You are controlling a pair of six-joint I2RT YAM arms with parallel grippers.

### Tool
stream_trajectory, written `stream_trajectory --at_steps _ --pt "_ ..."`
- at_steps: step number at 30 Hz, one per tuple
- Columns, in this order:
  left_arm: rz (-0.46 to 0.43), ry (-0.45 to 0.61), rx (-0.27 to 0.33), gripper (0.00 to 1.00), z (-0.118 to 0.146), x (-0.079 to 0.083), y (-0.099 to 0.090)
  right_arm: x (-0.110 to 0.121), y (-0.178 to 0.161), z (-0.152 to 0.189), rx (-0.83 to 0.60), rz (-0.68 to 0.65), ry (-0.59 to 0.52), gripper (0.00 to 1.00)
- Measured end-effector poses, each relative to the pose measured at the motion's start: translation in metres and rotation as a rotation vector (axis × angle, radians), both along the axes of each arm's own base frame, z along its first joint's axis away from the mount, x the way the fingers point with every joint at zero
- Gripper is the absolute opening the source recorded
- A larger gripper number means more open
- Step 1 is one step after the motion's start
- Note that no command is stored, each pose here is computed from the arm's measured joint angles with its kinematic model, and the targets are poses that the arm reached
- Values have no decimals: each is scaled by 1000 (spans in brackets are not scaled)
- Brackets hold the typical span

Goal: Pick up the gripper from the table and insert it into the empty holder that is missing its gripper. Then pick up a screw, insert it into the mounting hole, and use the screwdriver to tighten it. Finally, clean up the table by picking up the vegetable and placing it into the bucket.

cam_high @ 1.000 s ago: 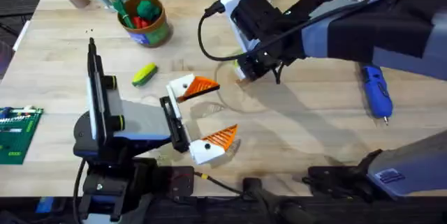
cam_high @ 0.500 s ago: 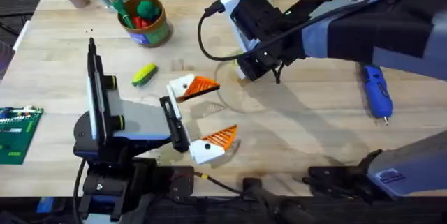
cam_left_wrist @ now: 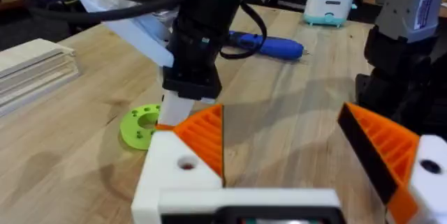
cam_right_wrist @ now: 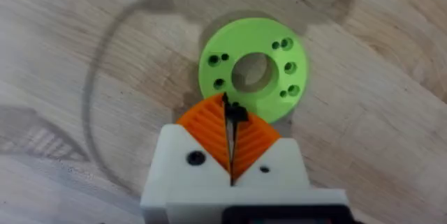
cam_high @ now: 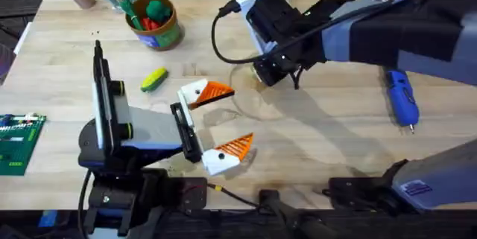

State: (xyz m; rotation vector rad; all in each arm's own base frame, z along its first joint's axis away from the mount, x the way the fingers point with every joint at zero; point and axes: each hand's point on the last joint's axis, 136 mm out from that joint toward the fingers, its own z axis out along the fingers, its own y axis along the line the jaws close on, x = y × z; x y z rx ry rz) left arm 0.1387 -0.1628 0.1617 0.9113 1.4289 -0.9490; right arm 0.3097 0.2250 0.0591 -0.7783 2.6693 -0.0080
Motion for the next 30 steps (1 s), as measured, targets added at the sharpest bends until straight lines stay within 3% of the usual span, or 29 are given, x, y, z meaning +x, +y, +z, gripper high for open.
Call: stream_trajectory --at_steps 12,30 --pt "0 0 0 993 0 0 0 -1 -1 10 -35 57 9 9" --pt "0 0 0 992 0 0 0 13 8 100 -60 137 -25 9"
